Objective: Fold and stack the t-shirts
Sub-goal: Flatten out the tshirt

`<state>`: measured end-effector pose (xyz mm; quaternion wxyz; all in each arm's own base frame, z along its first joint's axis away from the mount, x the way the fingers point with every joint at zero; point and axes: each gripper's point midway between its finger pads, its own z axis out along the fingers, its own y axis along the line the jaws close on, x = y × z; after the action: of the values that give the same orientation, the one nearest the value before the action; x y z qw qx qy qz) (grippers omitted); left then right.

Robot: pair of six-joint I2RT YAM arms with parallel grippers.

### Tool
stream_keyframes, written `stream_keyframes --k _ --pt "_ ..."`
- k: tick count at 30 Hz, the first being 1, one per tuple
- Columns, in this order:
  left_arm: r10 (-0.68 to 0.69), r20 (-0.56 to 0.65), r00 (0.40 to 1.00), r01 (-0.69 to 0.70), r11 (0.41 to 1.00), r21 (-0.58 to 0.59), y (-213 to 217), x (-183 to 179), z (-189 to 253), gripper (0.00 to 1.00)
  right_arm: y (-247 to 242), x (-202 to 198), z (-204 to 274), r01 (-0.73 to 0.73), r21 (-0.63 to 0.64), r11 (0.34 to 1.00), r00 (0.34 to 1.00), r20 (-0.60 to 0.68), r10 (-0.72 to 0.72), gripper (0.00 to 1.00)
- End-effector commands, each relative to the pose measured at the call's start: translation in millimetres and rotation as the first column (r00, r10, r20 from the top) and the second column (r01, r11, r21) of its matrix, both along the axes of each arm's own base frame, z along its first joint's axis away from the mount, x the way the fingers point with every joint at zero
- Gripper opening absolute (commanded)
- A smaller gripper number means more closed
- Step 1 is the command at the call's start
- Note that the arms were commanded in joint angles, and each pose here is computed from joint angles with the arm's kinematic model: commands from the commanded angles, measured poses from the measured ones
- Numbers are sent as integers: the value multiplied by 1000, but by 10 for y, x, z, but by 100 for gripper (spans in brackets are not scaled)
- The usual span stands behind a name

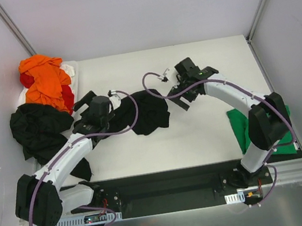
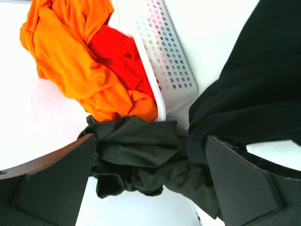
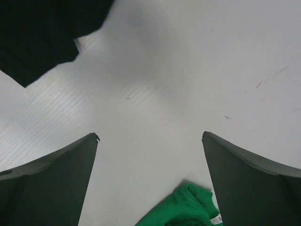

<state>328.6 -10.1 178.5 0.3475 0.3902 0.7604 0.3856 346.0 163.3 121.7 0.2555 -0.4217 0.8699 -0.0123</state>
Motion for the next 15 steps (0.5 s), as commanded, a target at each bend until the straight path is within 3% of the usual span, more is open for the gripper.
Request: stream_keyframes --k 1,15 --pt "47 35 998 -47 999 -17 -4 146 72 99 393 44 0 -70 -47 996 998 1 70 99" --pt "144 250 957 -96 977 -192 235 407 543 99 1045 -135 -214 -234 -116 965 972 -15 234 99"
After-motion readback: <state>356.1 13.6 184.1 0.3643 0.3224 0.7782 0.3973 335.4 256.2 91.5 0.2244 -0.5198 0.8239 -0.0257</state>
